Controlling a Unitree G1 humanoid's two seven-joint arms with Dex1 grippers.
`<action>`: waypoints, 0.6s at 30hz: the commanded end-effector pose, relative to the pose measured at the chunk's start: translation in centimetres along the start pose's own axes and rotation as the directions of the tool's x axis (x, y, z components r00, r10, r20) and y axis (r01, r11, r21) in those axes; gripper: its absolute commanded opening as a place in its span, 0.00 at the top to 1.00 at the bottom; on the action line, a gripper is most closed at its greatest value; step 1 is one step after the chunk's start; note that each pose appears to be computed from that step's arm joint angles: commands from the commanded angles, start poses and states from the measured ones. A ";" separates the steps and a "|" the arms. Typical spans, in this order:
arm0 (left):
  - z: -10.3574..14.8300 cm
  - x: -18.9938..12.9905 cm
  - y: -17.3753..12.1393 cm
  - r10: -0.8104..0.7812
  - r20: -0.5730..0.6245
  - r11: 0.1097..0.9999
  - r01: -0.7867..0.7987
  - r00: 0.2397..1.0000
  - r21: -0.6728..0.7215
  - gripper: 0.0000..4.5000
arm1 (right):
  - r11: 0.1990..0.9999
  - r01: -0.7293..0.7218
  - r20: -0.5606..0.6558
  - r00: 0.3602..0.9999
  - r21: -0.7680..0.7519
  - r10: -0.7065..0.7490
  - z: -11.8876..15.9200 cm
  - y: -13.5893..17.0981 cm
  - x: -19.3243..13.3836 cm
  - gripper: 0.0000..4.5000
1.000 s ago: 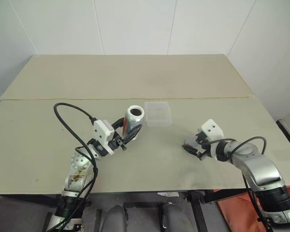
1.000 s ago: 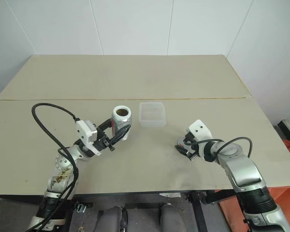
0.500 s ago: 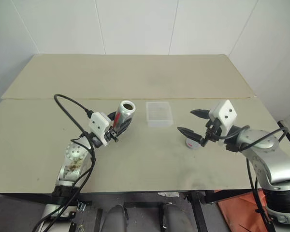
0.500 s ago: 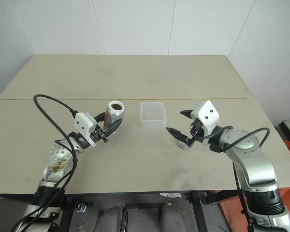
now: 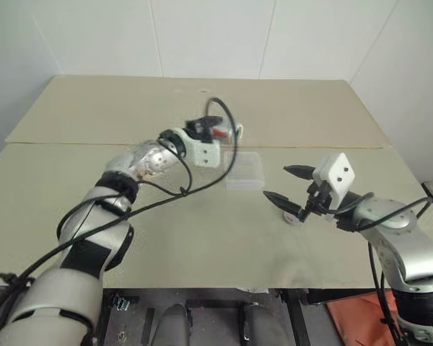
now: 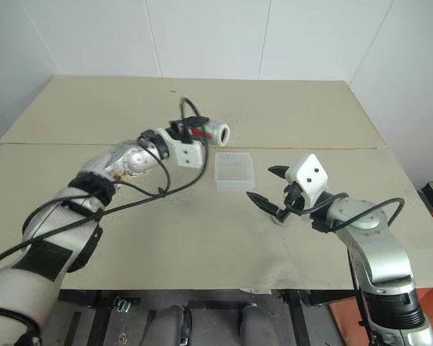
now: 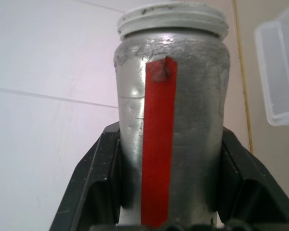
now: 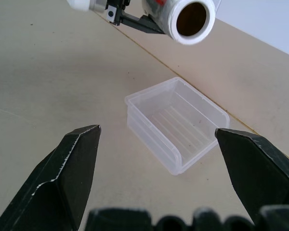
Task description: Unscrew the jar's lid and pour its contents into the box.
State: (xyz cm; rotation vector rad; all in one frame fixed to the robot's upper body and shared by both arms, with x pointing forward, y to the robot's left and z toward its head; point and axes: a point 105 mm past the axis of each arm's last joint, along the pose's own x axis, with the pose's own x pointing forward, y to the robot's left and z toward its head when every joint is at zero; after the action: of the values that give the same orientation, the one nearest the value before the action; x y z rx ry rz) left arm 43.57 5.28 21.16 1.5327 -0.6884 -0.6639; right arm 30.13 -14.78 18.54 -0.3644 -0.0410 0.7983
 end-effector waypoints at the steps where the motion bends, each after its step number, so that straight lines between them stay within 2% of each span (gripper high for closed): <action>1: 0.7 1.3 0.5 -0.038 0.042 0.920 0.019 0.998 0.391 0.54 | 0.998 0.046 0.054 0.998 -0.039 -0.044 1.4 -0.1 -0.8 0.01; 2: 0.6 1.4 0.2 -0.074 0.049 0.863 0.039 0.996 0.504 0.54 | 0.998 0.054 0.057 0.997 -0.030 -0.052 1.4 -0.1 -0.9 0.01; 4: 0.7 1.7 0.2 -0.111 0.073 0.768 0.038 0.991 0.640 0.54 | 0.997 0.074 0.050 0.996 -0.024 -0.072 1.1 0.0 -1.2 0.01; 7: 1.1 2.1 0.4 -0.153 0.100 0.650 0.024 0.983 0.760 0.54 | 0.995 0.097 0.037 0.995 -0.016 -0.097 0.7 0.0 -1.6 0.01; 10: 1.5 2.6 1.0 -0.157 0.120 0.588 -0.004 0.980 0.809 0.54 | 0.993 0.115 0.036 0.993 -0.005 -0.115 0.6 0.2 -1.8 0.01; 12: 1.7 2.8 1.7 -0.140 0.128 0.578 -0.023 0.982 0.816 0.54 | 0.992 0.122 0.036 0.992 -0.002 -0.122 0.6 0.3 -1.9 0.01; 18: 1.1 2.7 2.8 -0.069 0.082 0.676 -0.014 0.994 0.737 0.54 | 0.991 0.136 0.024 0.990 -0.014 -0.136 0.5 0.1 -2.3 0.01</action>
State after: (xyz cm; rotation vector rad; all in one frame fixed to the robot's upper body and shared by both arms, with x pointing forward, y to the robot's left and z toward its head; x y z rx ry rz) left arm 44.13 2.07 22.23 2.3228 -1.1266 -0.5708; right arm 28.77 -15.97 17.76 -0.3444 -0.0403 0.6799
